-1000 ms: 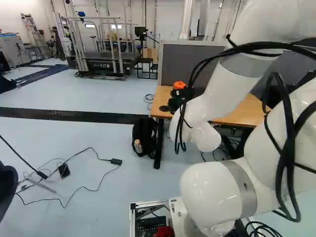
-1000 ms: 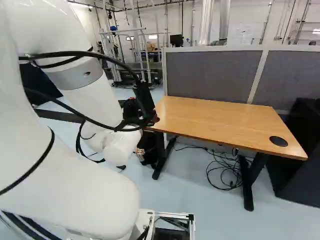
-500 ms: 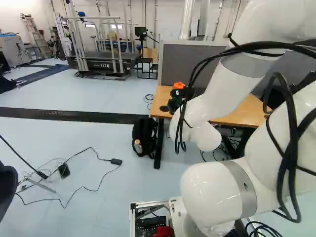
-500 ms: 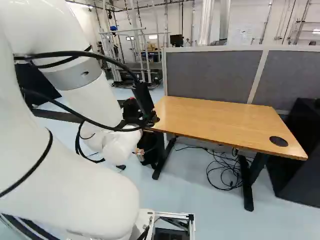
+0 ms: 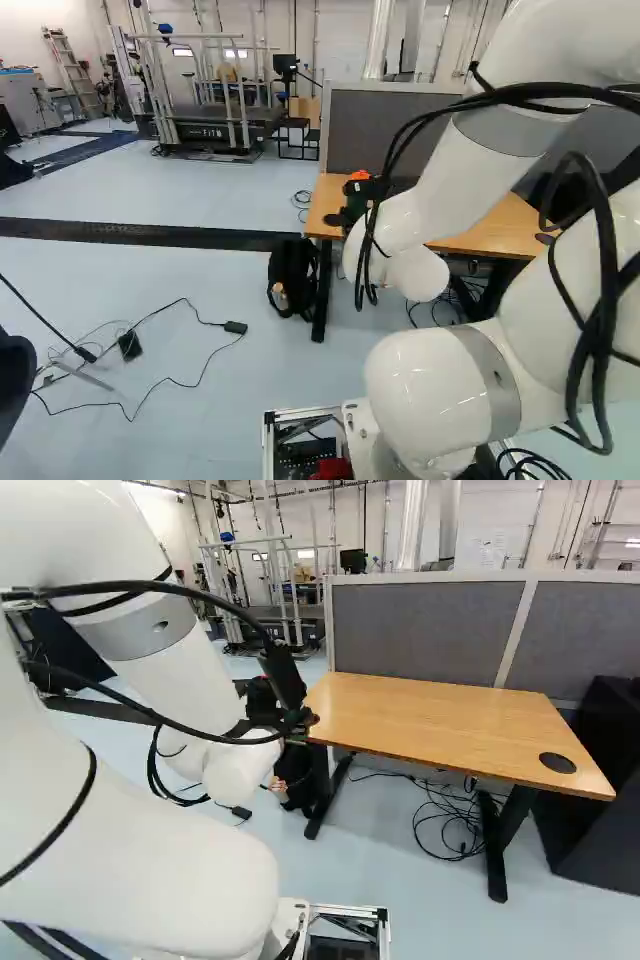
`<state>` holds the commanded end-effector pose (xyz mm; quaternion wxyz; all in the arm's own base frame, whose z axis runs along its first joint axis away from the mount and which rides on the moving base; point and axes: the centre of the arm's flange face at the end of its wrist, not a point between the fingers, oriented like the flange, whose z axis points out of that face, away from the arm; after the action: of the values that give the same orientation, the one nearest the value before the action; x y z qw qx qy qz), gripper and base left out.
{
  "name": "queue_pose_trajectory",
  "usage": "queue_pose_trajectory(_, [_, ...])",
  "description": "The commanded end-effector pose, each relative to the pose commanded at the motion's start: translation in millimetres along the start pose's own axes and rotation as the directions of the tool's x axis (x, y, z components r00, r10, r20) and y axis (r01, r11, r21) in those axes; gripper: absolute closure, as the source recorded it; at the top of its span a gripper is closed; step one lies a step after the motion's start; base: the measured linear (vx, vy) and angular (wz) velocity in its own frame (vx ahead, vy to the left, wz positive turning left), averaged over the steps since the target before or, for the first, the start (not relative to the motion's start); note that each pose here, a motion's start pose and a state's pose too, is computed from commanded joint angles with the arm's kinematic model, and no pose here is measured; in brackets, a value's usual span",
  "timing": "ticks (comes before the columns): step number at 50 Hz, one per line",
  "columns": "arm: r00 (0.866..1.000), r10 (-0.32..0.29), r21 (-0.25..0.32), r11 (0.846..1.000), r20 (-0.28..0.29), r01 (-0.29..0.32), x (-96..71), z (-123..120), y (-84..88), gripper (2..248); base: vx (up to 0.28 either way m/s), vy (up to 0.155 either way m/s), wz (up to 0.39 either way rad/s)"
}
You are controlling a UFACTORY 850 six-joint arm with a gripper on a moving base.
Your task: Pick up the green bottle from the table
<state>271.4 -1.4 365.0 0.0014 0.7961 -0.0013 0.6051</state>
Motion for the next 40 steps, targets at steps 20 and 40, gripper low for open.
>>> queue_pose_trajectory(20, [0.999, 0.000, 0.003, 1.000, 0.045, 0.000, 0.2, -0.9, -1.1, 139, 0.000, 0.000, 0.000])
queue_pose_trajectory(40, [0.998, -0.001, 0.004, 1.000, 0.061, 0.000, 0.3, -1.3, -1.4, 139, 0.000, 0.000, 0.000])
